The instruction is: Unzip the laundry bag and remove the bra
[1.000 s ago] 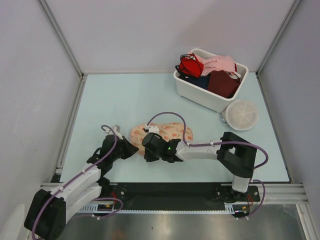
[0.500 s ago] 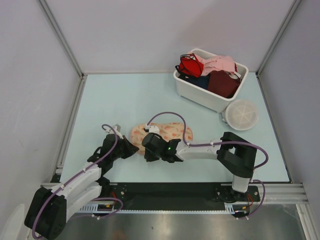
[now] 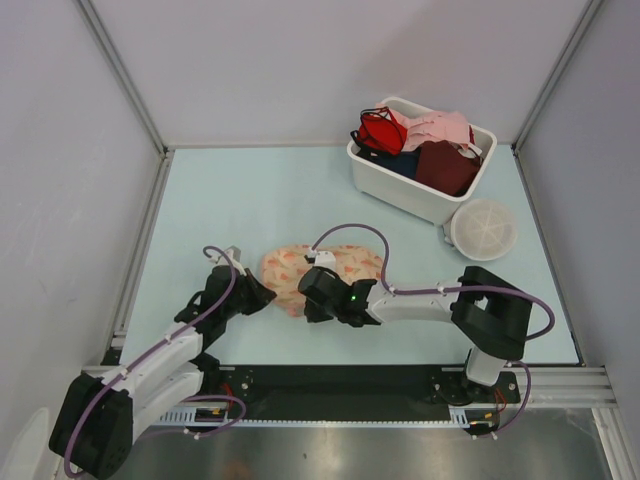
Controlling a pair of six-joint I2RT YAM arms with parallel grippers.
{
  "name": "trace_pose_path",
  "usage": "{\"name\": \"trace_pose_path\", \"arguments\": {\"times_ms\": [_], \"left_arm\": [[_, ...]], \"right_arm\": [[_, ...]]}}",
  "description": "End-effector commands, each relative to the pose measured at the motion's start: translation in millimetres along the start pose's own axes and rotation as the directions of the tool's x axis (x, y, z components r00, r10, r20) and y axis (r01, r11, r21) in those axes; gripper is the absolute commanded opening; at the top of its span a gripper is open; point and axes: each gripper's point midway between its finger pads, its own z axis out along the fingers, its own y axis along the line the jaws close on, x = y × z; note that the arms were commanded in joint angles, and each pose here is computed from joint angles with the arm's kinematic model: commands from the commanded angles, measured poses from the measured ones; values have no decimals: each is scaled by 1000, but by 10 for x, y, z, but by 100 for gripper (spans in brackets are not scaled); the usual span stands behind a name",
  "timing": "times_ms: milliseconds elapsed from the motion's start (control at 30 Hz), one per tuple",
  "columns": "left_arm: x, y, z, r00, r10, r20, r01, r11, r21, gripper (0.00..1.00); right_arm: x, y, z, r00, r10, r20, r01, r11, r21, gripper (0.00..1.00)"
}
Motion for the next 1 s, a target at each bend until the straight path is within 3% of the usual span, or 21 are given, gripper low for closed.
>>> {"name": "trace_pose_path", "arguments": {"times_ms": [0,433,533,567,633,667,733,767,867,967], "left_arm": [[-240,13,4,997,35,75,-31,999,-43,0],[-520,-119,86,988,108,111,-101,993,-68,2],[-605,-198,133,985,131,108,-124,990,-69,11],[-607,-210,161,986,136,98,-129,989,-69,23],[-647,-296,168,985,141,95,-137,989,-47,33],[-658,-306,172,985,143,97,-139,989,-45,44],[-624,-351,164,987,141,81,-140,990,-19,56],[-596,-333,157,988,135,75,-134,991,-19,67],[-524,-293,114,991,120,67,-119,993,-15,78],[-418,-227,67,994,99,53,-99,995,-11,81]], "right_arm": [[-131,-210,-143,998,41,54,-44,997,60,0],[-126,-218,-172,998,45,53,-48,997,53,0],[-115,-182,-162,998,35,48,-37,998,48,0],[-124,-140,-166,998,35,50,-37,999,39,0],[-125,-143,-164,998,31,50,-34,999,41,0],[-121,-129,-167,998,30,50,-32,999,38,0],[-132,-113,-174,998,30,53,-32,999,35,0],[-130,-120,-177,998,29,54,-31,999,37,0],[-142,-108,-185,998,28,59,-30,999,33,0],[-163,-72,-189,997,29,65,-30,999,22,0]]}}
